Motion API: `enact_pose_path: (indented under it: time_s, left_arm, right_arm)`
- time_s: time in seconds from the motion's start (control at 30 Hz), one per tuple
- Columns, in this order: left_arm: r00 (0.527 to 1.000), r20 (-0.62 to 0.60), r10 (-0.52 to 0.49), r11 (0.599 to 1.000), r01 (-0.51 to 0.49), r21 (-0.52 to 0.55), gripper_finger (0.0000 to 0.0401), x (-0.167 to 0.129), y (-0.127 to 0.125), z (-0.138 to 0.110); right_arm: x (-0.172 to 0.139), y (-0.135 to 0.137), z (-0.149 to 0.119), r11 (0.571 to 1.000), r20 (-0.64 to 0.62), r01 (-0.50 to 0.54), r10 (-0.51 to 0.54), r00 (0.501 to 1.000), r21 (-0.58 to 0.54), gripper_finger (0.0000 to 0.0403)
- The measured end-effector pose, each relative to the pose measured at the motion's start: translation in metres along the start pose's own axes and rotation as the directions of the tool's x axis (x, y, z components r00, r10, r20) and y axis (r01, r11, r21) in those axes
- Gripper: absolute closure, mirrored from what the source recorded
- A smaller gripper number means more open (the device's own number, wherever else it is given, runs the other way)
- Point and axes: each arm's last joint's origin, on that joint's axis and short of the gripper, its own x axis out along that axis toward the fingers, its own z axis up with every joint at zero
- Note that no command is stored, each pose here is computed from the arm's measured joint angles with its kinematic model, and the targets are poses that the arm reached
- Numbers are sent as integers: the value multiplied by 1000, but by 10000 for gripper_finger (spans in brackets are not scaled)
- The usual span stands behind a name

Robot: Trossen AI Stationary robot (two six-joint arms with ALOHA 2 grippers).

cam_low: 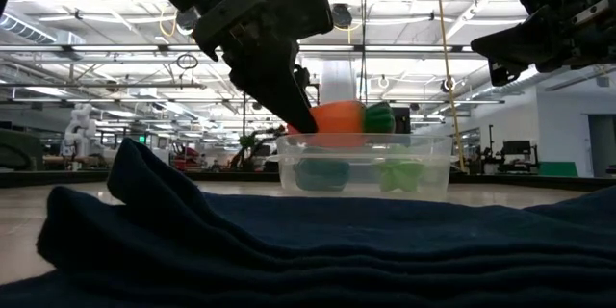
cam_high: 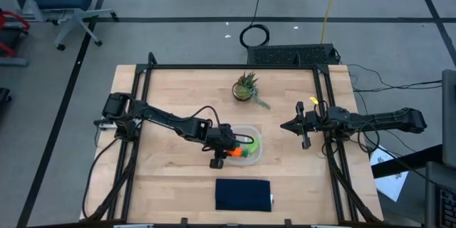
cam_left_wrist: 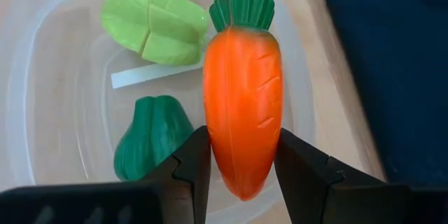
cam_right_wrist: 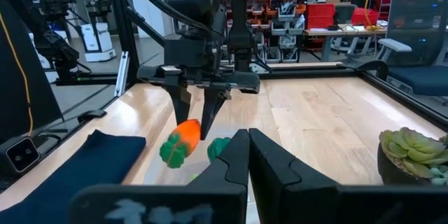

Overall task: Pick and placing Produce into tupperware
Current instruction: Put the carrot into the transparent bin

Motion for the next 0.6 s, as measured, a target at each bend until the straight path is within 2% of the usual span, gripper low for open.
enact_pose_path:
  time_s: [0.27, 0.4, 0.6]
  left_arm:
    - [999, 40, 10, 1000, -10, 2, 270, -10, 0, 21]
    - [999, 3, 46, 999, -46, 4, 270, -9, 2, 34]
    - [990, -123, 68, 997, -65, 30, 270, 12, 4, 47]
  right_arm:
    - [0, 0, 0, 1000, 0, 0, 0, 1000, -4, 403]
    - [0, 0, 0, 1000, 0, 0, 0, 1000, -4, 403]
    - [0, 0, 0, 1000, 2, 0, 0, 1000, -4, 403]
